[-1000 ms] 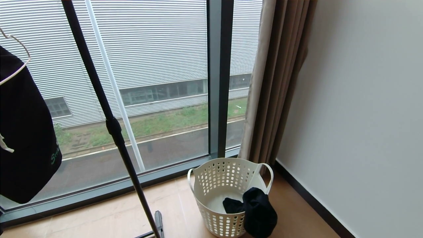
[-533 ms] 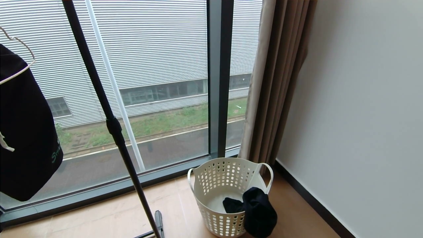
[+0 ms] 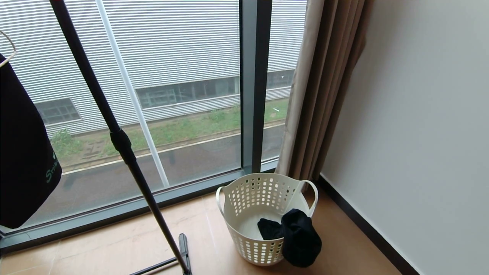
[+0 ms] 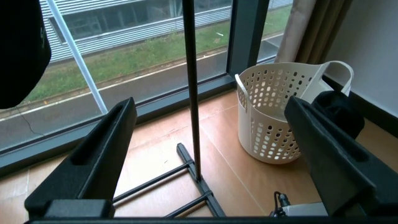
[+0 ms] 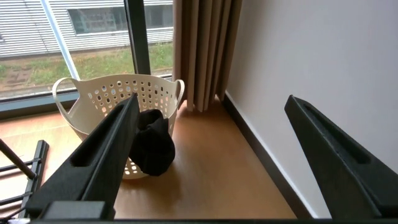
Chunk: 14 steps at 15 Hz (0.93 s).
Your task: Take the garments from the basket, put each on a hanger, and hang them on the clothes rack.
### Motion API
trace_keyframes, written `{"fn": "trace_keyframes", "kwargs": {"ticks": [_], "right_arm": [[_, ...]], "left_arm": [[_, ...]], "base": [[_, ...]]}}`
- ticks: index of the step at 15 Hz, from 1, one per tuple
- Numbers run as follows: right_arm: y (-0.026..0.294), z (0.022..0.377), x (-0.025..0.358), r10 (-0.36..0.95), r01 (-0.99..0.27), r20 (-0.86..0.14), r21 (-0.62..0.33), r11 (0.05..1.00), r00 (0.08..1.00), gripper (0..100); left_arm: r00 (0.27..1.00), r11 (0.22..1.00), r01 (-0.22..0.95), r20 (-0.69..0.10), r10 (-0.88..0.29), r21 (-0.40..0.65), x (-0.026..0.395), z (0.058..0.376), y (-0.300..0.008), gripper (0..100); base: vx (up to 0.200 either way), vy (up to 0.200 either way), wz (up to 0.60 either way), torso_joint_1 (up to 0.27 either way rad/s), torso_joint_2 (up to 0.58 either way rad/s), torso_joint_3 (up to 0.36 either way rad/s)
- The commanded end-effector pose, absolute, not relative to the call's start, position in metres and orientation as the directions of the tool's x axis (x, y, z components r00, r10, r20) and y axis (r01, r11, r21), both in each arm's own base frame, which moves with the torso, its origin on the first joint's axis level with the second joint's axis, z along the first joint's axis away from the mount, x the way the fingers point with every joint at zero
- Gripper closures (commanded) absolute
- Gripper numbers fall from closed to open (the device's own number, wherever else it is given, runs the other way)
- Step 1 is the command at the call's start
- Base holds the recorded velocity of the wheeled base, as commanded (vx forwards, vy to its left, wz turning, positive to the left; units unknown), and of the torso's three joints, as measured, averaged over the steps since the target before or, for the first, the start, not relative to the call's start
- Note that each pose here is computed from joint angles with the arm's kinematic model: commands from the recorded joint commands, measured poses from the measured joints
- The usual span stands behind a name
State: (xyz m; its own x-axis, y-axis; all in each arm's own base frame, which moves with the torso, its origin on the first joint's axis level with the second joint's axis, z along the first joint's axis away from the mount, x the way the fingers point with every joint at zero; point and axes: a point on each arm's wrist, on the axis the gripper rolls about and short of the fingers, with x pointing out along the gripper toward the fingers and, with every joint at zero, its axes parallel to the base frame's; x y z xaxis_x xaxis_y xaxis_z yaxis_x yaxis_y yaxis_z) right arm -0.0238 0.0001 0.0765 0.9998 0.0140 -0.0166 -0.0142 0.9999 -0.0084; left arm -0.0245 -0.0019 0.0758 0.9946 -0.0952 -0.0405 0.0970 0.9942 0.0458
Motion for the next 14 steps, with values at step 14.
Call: {"fn": "trace_keyframes", "kwargs": {"ticks": [14], "right_arm": [[0.0001, 0.0768, -0.0239, 0.015, -0.015, -0.015, -0.008, 1.0, 1.0, 0]], "left_arm": [[0.994, 0.995, 0.094, -0.05, -0.092, 0.045, -0.0238, 0.0763, -0.0019, 0]], "base": [[0.0, 0.0, 0.0, 0.001, 0.0, -0.196]]}}
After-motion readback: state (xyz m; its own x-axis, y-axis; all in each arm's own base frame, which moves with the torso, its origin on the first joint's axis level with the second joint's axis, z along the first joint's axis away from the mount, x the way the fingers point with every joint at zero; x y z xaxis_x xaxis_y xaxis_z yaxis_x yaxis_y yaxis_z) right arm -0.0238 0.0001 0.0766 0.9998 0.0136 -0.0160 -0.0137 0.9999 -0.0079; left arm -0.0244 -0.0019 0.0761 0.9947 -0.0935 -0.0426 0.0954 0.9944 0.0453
